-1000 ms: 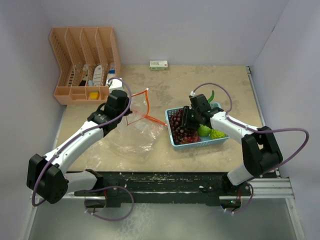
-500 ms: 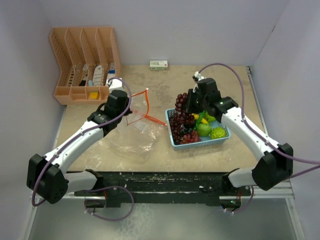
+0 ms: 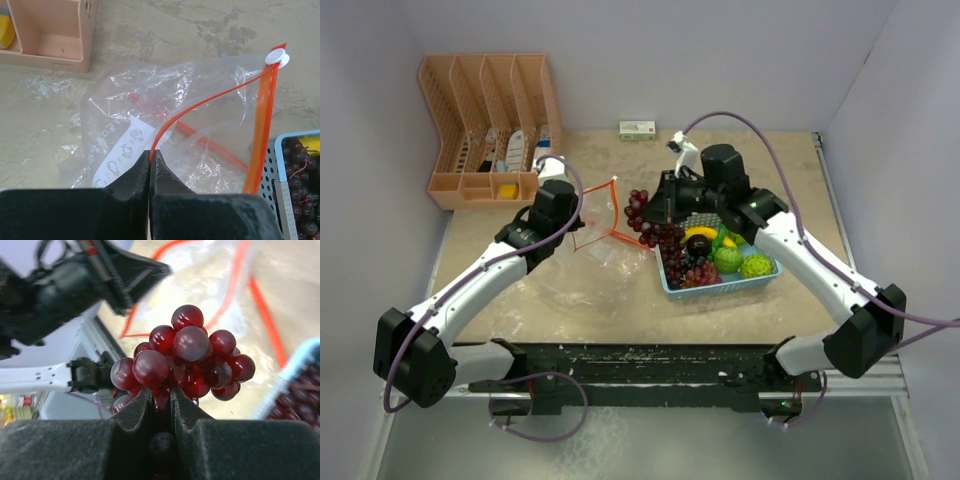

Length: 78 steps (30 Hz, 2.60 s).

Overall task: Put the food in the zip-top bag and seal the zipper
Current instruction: Place the fake fruit in the zipper food storage bag.

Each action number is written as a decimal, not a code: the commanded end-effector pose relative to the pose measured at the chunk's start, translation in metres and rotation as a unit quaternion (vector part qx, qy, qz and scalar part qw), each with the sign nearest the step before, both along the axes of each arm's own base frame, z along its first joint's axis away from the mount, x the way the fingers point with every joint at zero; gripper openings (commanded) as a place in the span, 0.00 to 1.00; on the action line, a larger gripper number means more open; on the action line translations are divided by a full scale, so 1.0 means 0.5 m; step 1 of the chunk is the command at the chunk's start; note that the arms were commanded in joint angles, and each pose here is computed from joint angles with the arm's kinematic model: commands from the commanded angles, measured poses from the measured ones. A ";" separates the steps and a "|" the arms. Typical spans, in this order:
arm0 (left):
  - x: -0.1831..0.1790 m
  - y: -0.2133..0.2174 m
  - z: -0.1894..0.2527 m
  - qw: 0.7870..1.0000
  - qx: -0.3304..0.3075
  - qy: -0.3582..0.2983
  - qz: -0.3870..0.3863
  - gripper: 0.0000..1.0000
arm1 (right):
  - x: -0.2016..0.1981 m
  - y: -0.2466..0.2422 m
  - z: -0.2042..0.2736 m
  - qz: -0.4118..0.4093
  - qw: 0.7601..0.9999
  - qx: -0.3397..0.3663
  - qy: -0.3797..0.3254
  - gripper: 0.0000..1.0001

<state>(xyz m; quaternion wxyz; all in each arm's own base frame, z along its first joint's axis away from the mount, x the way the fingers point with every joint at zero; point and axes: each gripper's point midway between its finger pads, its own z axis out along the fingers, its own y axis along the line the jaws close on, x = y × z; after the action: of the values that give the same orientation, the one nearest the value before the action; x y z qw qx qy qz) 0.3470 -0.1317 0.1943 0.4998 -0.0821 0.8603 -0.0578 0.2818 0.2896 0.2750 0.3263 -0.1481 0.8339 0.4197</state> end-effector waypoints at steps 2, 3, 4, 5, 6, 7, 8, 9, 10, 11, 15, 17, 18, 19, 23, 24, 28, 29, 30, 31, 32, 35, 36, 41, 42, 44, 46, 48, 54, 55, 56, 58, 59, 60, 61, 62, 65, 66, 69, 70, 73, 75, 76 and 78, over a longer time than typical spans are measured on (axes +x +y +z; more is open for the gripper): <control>0.006 -0.011 0.014 1.000 -0.016 -0.013 -0.005 0.00 | -0.013 0.101 0.148 0.076 0.987 0.110 -0.085 0.00; 0.005 -0.012 0.013 1.000 -0.017 -0.011 -0.006 0.00 | -0.002 0.105 0.156 0.067 0.987 0.116 -0.091 0.00; 0.005 -0.014 0.013 1.000 -0.019 -0.011 -0.007 0.00 | 0.007 0.109 0.165 0.063 0.986 0.124 -0.097 0.00; 0.004 -0.017 0.011 1.000 -0.023 -0.010 -0.010 0.00 | 0.015 0.115 0.171 0.061 0.985 0.130 -0.101 0.00; 0.004 -0.019 0.012 1.000 -0.026 -0.010 -0.011 0.00 | 0.024 0.121 0.174 0.059 0.984 0.135 -0.102 0.00; 0.004 -0.021 0.013 0.999 -0.029 -0.011 -0.013 0.00 | 0.031 0.129 0.174 0.060 0.983 0.141 -0.101 0.00; 0.004 -0.023 0.015 0.999 -0.033 -0.013 -0.015 0.00 | 0.037 0.137 0.171 0.062 0.983 0.146 -0.097 0.00; 0.003 -0.025 0.017 0.999 -0.036 -0.014 -0.016 0.00 | 0.044 0.146 0.162 0.064 0.983 0.149 -0.091 0.00; 0.002 -0.026 0.021 0.999 -0.038 -0.016 -0.018 0.00 | 0.051 0.152 0.155 0.064 0.983 0.151 -0.087 0.00; 0.001 -0.026 0.025 0.999 -0.041 -0.019 -0.019 0.00 | 0.057 0.158 0.145 0.064 0.983 0.153 -0.083 0.00; -0.003 -0.030 0.042 0.998 -0.052 -0.029 -0.023 0.00 | 0.074 0.184 0.119 0.073 0.981 0.168 -0.070 0.00; -0.003 -0.031 0.047 0.998 -0.055 -0.032 -0.025 0.00 | 0.081 0.195 0.113 0.078 0.979 0.175 -0.069 0.00; -0.003 -0.032 0.048 0.998 -0.056 -0.033 -0.026 0.00 | 0.083 0.201 0.111 0.080 0.978 0.178 -0.068 0.00; -0.003 -0.033 0.049 0.997 -0.057 -0.033 -0.027 0.00 | 0.086 0.203 0.109 0.082 0.978 0.179 -0.069 0.00; -0.002 -0.039 0.052 0.997 -0.064 -0.032 -0.031 0.00 | 0.097 0.207 0.078 0.071 0.982 0.168 -0.055 0.00; -0.003 -0.042 0.055 0.997 -0.068 -0.032 -0.032 0.00 | 0.099 0.209 0.064 0.070 0.983 0.162 -0.047 0.00; -0.003 -0.054 0.062 0.995 -0.084 -0.035 -0.042 0.00 | 0.105 0.220 0.022 0.073 0.986 0.151 -0.019 0.00; -0.003 -0.054 0.061 0.995 -0.085 -0.035 -0.042 0.00 | 0.106 0.222 0.013 0.071 0.986 0.147 -0.013 0.00; -0.002 -0.054 0.060 0.995 -0.084 -0.034 -0.041 0.00 | 0.109 0.222 -0.001 0.066 0.988 0.136 -0.006 0.00; -0.002 -0.054 0.058 0.995 -0.083 -0.033 -0.041 0.00 | 0.111 0.220 -0.012 0.062 0.990 0.124 -0.003 0.00; -0.001 -0.053 0.058 0.995 -0.081 -0.033 -0.040 0.00 | 0.115 0.215 -0.027 0.053 0.993 0.110 0.001 0.00; 0.000 -0.051 0.065 0.995 -0.079 -0.038 -0.041 0.00 | 0.124 0.197 -0.088 0.025 0.998 0.056 0.024 0.00; 0.000 -0.052 0.068 0.995 -0.078 -0.040 -0.041 0.00 | 0.127 0.190 -0.108 0.018 0.999 0.037 0.029 0.00; 0.003 -0.061 0.062 0.995 -0.082 -0.034 -0.049 0.00 | 0.141 0.179 -0.137 -0.003 0.999 0.000 0.036 0.00; 0.004 -0.064 0.060 0.995 -0.084 -0.033 -0.051 0.00 | 0.146 0.182 -0.133 -0.005 0.999 0.000 0.035 0.00; 0.005 -0.072 0.053 0.994 -0.088 -0.027 -0.057 0.00 | 0.158 0.192 -0.121 -0.012 0.999 -0.005 0.030 0.00; 0.005 -0.079 0.049 0.993 -0.094 -0.023 -0.063 0.00 | 0.170 0.206 -0.115 -0.017 0.999 -0.013 0.024 0.00; 0.006 -0.086 0.044 0.993 -0.098 -0.020 -0.068 0.00 | 0.175 0.224 -0.110 -0.013 1.000 -0.014 0.025 0.00; 0.015 -0.099 0.044 0.991 -0.104 -0.022 -0.076 0.00 | 0.149 0.254 -0.134 0.008 0.999 -0.024 0.043 0.00; 0.019 -0.101 0.048 0.991 -0.105 -0.024 -0.077 0.00 | 0.143 0.250 -0.135 0.009 0.999 -0.023 0.043 0.00; 0.022 -0.103 0.054 0.991 -0.107 -0.027 -0.078 0.00 | 0.136 0.245 -0.141 0.010 0.999 -0.025 0.046 0.00; 0.029 -0.109 0.072 0.990 -0.113 -0.037 -0.081 0.00 | 0.123 0.236 -0.147 0.011 0.999 -0.023 0.048 0.00; 0.032 -0.113 0.081 0.989 -0.116 -0.042 -0.084 0.00 | 0.115 0.234 -0.154 0.015 0.998 -0.019 0.052 0.00; 0.034 -0.117 0.090 0.988 -0.119 -0.046 -0.087 0.00 | 0.106 0.238 -0.150 0.024 0.998 -0.007 0.053 0.00; 0.036 -0.121 0.097 0.987 -0.123 -0.050 -0.091 0.00 | 0.098 0.243 -0.146 0.032 0.998 0.005 0.055 0.00; 0.037 -0.125 0.106 0.986 -0.128 -0.053 -0.095 0.00 | 0.092 0.247 -0.142 0.036 0.998 0.013 0.057 0.00; 0.040 -0.141 0.130 0.982 -0.142 -0.058 -0.108 0.00 | 0.106 0.240 -0.157 0.000 0.999 -0.016 0.048 0.00; 0.040 -0.147 0.138 0.981 -0.147 -0.058 -0.115 0.00 | 0.115 0.235 -0.163 -0.017 0.999 -0.027 0.041 0.00; 0.035 -0.169 0.154 0.975 -0.167 -0.054 -0.136 0.00 | 0.151 0.221 -0.154 -0.072 0.997 -0.031 0.021 0.00; 0.031 -0.178 0.153 0.973 -0.177 -0.048 -0.144 0.00 | 0.165 0.217 -0.142 -0.092 0.995 -0.025 0.011 0.00; 0.018 -0.190 0.145 0.968 -0.198 -0.037 -0.152 0.00 | 0.191 0.219 -0.091 -0.135 0.991 0.021 -0.005 0.00; 0.009 -0.189 0.139 0.966 -0.207 -0.035 -0.151 0.00 | 0.215 0.207 -0.054 -0.174 0.983 0.047 -0.025 0.00; 0.004 -0.188 0.138 0.965 -0.211 -0.036 -0.150 0.00 | 0.224 0.203 -0.038 -0.189 0.980 0.058 -0.033 0.00; -0.005 -0.185 0.134 0.964 -0.217 -0.033 -0.148 0.00 | 0.237 0.197 -0.004 -0.211 0.973 0.081 -0.049 0.00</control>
<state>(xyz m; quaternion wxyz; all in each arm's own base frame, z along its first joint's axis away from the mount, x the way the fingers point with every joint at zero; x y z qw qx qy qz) 0.3538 -0.2146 0.2377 0.4737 -0.0514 0.8378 -0.2666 0.3695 0.3956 0.1886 0.3496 -0.0390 0.8653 0.3571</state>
